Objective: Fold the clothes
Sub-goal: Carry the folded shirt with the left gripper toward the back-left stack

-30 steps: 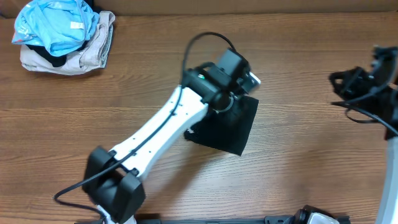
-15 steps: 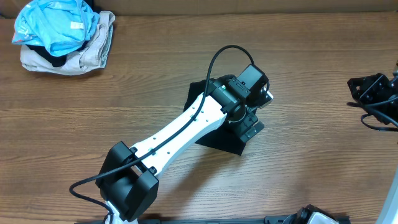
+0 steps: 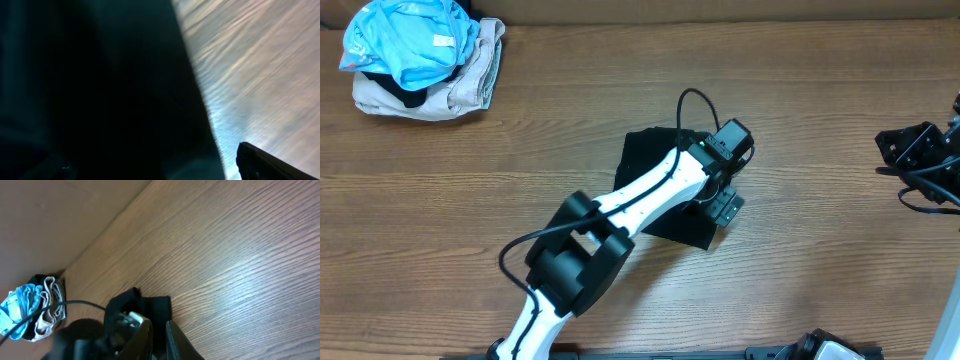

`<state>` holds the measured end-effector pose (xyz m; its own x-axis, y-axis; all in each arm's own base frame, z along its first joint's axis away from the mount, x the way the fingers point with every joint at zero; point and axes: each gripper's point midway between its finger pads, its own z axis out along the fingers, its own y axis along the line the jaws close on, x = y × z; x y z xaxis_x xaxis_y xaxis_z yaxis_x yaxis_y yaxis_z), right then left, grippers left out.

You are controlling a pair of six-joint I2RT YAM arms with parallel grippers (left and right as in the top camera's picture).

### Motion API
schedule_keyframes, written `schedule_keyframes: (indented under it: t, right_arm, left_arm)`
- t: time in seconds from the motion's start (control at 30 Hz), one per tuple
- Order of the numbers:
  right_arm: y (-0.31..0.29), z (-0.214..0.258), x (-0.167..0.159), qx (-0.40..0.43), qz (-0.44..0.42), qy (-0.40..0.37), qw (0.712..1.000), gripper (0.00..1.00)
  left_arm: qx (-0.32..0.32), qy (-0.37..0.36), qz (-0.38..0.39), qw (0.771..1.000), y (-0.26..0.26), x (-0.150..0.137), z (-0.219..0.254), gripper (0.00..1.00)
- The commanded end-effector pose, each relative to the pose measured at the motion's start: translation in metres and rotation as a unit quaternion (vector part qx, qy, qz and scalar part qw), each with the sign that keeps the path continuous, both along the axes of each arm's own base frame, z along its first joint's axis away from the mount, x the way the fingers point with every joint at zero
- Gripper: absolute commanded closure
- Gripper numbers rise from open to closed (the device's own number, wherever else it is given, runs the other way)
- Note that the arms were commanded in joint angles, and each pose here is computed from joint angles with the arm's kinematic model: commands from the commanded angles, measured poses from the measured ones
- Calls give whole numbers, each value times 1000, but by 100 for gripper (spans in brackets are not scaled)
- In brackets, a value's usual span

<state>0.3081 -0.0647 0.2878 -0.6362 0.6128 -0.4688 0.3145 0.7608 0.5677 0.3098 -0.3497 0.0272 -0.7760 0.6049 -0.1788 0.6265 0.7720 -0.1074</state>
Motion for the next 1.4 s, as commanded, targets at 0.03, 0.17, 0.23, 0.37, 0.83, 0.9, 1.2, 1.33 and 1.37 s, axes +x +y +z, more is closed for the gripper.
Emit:
schedule_keyframes:
  t: [0.03,0.17,0.23,0.37,0.83,0.9,1.2,1.33,1.37]
  right_arm:
    - [-3,6,-1,-13,-2,-7,1000,87]
    - [-3,5,-1,-12,-2,-5,1000,86]
    - [-2,4,-2,-11,-3,-4,1000,86]
    - [-2,3,-3,-11,-4,1,1000,86]
    - [-1,2,-5,-15,3,3,1000,86]
    - [-1,2,-5,-15,3,3,1000,86]
    - [-6,-4,-4,-21,-5,14,1000,85]
    - [-7,-5,-3,-19,-5,16,1000,85]
    - [-7,-5,-3,-19,-5,16,1000,85]
  left_arm:
    - [14,12,30,999,3,0,-10,0]
    - [50,-17,9,999,15,7,-11,0]
    - [100,-42,7,994,35,14,-11,0]
    - [198,-57,-9,979,81,21,-9,0]
    - [129,16,3,992,77,15,-11,0]
    - [98,35,-3,995,64,8,-10,0]
    - [56,38,75,995,47,15,-10,13]
    - [58,41,84,994,45,17,-22,41]
    - [60,43,84,994,45,16,-24,48]
